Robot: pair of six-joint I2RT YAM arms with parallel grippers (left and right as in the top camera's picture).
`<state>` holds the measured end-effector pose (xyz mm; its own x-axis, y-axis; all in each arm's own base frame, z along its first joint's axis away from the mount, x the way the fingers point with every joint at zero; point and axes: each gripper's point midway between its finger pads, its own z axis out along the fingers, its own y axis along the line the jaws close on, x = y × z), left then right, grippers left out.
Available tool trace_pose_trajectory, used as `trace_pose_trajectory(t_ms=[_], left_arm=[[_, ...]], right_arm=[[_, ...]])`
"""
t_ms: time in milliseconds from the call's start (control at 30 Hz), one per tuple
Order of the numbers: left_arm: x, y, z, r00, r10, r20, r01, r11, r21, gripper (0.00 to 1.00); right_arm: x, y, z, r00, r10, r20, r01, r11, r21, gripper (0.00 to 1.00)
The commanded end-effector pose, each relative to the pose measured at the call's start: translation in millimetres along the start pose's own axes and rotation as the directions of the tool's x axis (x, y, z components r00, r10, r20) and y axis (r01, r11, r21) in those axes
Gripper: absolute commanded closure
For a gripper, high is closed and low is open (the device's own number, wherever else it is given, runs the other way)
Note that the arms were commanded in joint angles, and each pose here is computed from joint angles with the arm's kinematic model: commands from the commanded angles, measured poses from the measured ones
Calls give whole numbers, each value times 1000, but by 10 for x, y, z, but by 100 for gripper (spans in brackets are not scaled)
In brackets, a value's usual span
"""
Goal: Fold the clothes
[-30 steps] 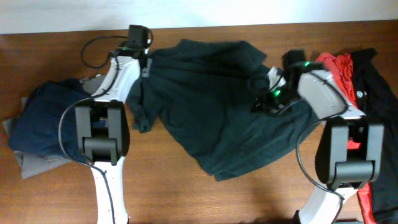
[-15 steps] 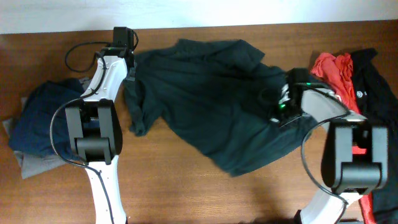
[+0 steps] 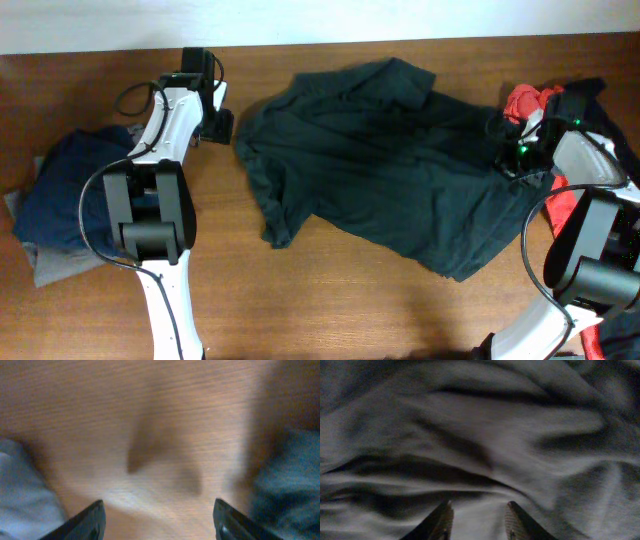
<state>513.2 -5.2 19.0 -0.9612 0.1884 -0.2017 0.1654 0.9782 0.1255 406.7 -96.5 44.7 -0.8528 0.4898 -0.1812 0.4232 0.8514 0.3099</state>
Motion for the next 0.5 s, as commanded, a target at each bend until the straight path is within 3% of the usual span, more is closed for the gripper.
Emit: trace_pose_trajectory(t_ms=[0,167,467], left_arm=[[-100,-354,-482,997,-19,69,2,969,246,30],[312,-771,-695,996,-9,-94,53,881,469,31],[745,-1171,-792,963,81,-258,68,850,522,41]], right_arm=[[-138,366,-352,996,-74,50,80,987,-136,58],[-39,472,-538,997,-72,17,73,984,-162,55],[290,656,-481,985,-147,-92,130,978,-165,54]])
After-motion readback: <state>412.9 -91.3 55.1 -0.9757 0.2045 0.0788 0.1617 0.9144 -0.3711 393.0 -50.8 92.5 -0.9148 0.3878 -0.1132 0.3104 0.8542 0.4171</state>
